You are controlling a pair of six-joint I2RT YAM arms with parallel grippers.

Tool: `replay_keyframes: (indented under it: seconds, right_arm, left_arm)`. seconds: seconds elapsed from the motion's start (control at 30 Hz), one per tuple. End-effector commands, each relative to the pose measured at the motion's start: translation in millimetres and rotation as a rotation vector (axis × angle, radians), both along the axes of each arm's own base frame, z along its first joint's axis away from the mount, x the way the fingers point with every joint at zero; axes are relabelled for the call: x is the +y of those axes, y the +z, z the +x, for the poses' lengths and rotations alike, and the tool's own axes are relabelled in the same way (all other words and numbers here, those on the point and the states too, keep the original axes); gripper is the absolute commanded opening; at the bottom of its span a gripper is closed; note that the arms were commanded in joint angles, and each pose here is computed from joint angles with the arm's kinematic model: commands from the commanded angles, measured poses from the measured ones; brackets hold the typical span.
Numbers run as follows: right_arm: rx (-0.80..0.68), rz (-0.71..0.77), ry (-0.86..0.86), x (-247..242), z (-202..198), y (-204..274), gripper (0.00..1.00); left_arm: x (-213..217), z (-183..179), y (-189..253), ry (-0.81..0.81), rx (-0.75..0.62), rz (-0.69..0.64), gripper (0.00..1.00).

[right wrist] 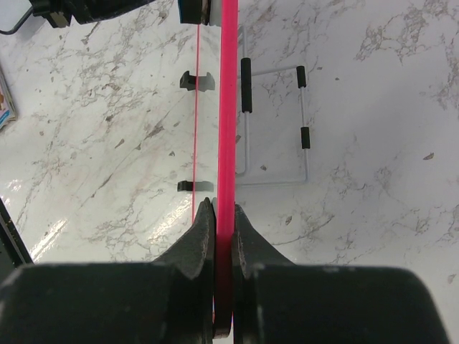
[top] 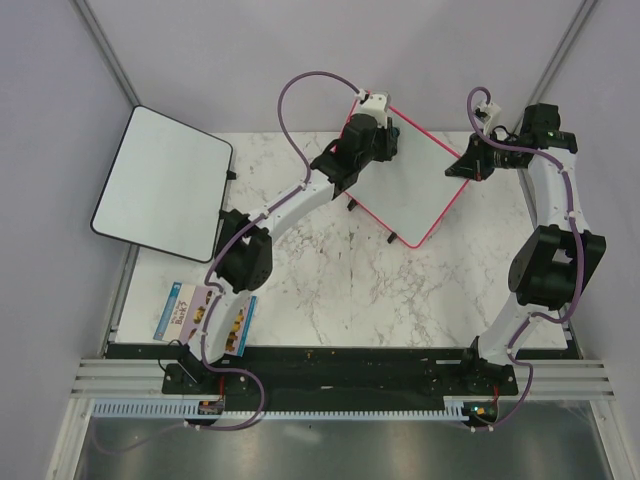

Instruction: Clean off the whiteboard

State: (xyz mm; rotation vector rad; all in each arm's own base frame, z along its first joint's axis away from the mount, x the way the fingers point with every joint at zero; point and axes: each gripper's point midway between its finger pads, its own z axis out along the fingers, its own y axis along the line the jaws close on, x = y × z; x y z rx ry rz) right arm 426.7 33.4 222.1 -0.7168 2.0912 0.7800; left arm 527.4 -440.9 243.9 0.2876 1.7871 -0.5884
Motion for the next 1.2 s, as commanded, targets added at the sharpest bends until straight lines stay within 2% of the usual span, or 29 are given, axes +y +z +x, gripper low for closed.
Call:
replay_keyframes:
  seconds: [0.0,0.1,0.43,0.57,0.7,0.93,1.03,1.17]
  right_arm:
    - [0.374,-0.116,0.199,25.4,-75.2,-96.0,0.0]
    - [0.376,-0.114,0.202,25.6,-75.7,-97.1,0.0]
    - [0.375,-0.113,0.204,25.9,-76.8,-97.4,0.0]
    - [0.373,-0.112,0.204,26.1,-76.7,-96.8,0.0]
    - [0.376,-0.112,0.205,26.2,-77.4,-97.6,0.0]
    - [0.37,-0.112,0.206,26.5,-78.2,-96.5,0.0]
    - [0.371,-0.11,0.207,27.2,-78.3,-96.3,0.0]
    - [0.371,-0.108,0.207,27.0,-78.8,-96.0,0.0]
  left_arm:
    - [21.0,-6.0,-67.3,0.031,0.143,0.048,0.02]
    - [31.5,-14.9,-98.7,0.075,0.22,0.054,0.02]
    - [44.0,-50.0,-158.5,0.148,0.458,-0.02,0.02]
    - [45.2,-73.3,-182.4,0.15,0.519,0.006,0.02]
    - [37.2,-97.4,-194.1,0.137,0.539,0.031,0.02]
    - [-20.8,-153.5,-196.9,-0.031,0.478,0.077,0.02]
    - [-44.7,-172.4,-184.5,-0.097,0.427,0.069,0.02]
    - [-52.0,-184.1,-168.7,-0.103,0.381,0.059,0.02]
